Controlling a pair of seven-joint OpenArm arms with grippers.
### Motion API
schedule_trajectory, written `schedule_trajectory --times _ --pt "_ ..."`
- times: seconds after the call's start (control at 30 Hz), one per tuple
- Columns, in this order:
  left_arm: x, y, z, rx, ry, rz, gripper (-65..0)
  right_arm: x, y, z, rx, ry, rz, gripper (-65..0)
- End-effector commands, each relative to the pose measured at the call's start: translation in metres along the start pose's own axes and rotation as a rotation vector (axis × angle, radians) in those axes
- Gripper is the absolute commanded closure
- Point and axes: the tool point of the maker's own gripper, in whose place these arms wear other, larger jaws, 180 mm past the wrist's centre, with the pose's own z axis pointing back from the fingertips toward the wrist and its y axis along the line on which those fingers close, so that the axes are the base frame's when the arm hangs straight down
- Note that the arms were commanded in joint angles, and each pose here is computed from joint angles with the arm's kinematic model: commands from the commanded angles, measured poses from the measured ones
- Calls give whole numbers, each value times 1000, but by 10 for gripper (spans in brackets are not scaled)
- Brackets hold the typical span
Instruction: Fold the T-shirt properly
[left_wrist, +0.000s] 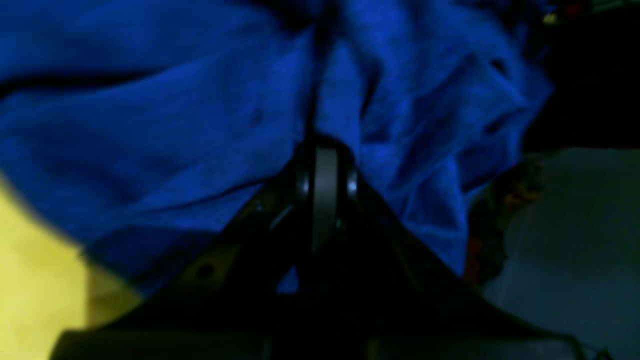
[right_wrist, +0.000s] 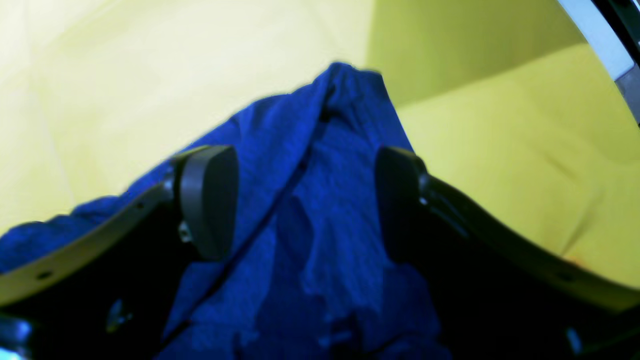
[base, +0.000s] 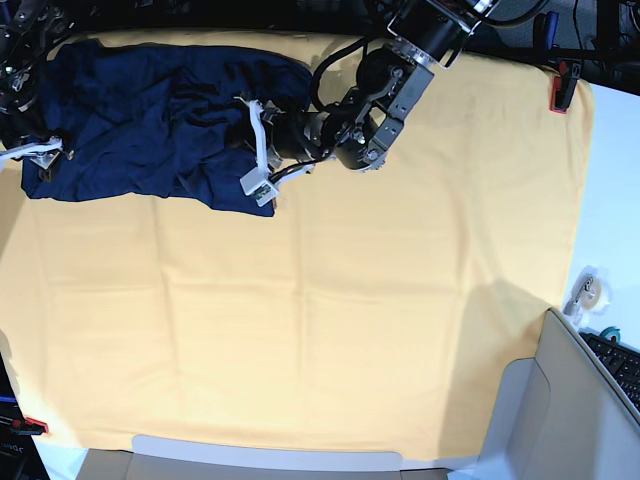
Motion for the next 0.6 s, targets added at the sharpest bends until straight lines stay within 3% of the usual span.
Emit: schedule_trajectory --times 0.0,0.57 --pt "21 -16 -2 -46 -53 -18 0 17 -1 3 1 -55 20 -418" --pt "49 -38 -16 -98 -96 -19 0 16 -1 3 1 -53 19 -418"
